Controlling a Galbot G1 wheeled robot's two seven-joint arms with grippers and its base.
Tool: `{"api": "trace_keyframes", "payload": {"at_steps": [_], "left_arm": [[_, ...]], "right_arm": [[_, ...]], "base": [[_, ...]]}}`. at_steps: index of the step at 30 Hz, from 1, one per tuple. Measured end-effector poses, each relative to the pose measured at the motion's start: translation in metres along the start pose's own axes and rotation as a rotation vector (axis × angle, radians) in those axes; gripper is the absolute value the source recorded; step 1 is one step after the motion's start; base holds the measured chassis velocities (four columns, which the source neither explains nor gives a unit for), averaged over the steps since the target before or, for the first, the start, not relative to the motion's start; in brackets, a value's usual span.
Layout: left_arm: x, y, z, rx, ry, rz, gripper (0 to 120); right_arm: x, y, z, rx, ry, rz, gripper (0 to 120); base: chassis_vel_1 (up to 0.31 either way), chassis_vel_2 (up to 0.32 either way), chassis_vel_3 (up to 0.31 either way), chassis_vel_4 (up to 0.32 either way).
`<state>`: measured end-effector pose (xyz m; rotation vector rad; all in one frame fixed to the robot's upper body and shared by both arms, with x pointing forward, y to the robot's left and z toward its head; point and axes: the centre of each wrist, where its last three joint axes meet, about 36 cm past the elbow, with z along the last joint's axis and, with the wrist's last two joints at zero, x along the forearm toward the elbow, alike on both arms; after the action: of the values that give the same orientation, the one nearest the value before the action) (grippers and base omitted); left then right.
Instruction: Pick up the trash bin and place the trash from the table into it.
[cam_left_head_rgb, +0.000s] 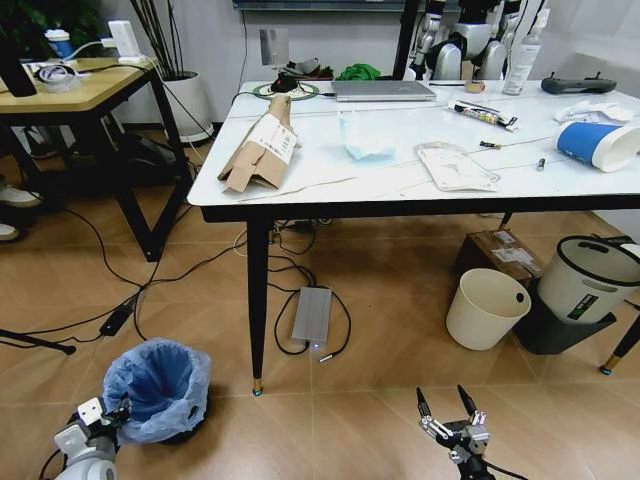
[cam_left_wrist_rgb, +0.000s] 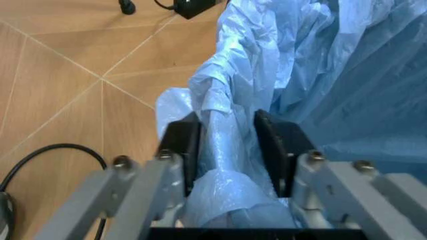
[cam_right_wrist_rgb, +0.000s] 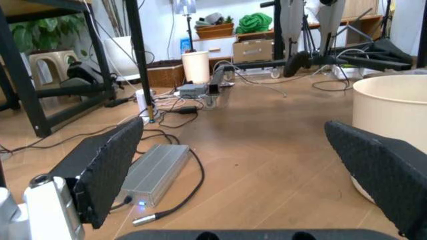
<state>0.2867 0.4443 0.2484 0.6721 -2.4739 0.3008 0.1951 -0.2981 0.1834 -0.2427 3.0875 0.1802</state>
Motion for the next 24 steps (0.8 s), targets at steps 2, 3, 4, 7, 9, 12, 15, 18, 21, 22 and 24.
{"api": "trace_keyframes", "payload": {"at_steps": [2,3,4,7,9,12,15,18,21,22,24], "left_arm": [[0.000,0.000,0.001,0.001,0.003,0.003,20],[0.000,0.000,0.001,0.002,0.004,0.005,15],[0.000,0.000,0.001,0.002,0.004,0.005,15],[0.000,0.001,0.003,0.004,0.006,0.010,4],[0.001,0.002,0.003,0.004,0.008,0.010,0],[0.002,0.002,0.004,0.003,0.008,0.011,0],[0.004,0.004,0.005,0.003,0.010,0.015,0],[0.008,0.005,0.007,-0.001,0.013,0.023,0],[0.024,0.001,0.012,-0.017,0.007,0.066,0],[0.033,0.000,0.014,-0.028,0.004,0.095,0],[0.041,0.001,0.017,-0.037,0.003,0.123,0]], "right_arm": [[-0.001,0.000,0.000,0.001,-0.001,0.001,100],[-0.001,0.000,0.000,0.002,-0.001,0.001,100],[-0.001,0.000,0.000,0.002,-0.001,0.001,100],[-0.002,0.000,-0.001,0.003,0.001,0.001,100],[-0.002,0.000,-0.001,0.004,0.000,0.001,100],[-0.002,-0.001,-0.001,0.005,-0.001,0.001,100],[-0.002,-0.001,-0.002,0.006,0.000,0.000,100],[-0.002,0.000,-0.002,0.006,0.000,0.000,100],[0.000,0.000,-0.002,0.009,0.003,-0.002,100],[0.001,0.000,-0.002,0.014,0.005,-0.003,100],[0.001,0.000,-0.002,0.016,0.007,-0.005,100]], "base": [[0.000,0.000,0.000,0.000],[0.000,0.000,0.000,0.000],[0.000,0.000,0.000,0.000],[0.000,0.000,0.000,0.000],[0.000,0.000,0.000,0.000],[0.000,0.000,0.000,0.000],[0.000,0.000,0.000,0.000],[0.000,0.000,0.000,0.000],[0.000,0.000,0.000,0.000],[0.000,0.000,0.000,0.000],[0.000,0.000,0.000,0.000]]}}
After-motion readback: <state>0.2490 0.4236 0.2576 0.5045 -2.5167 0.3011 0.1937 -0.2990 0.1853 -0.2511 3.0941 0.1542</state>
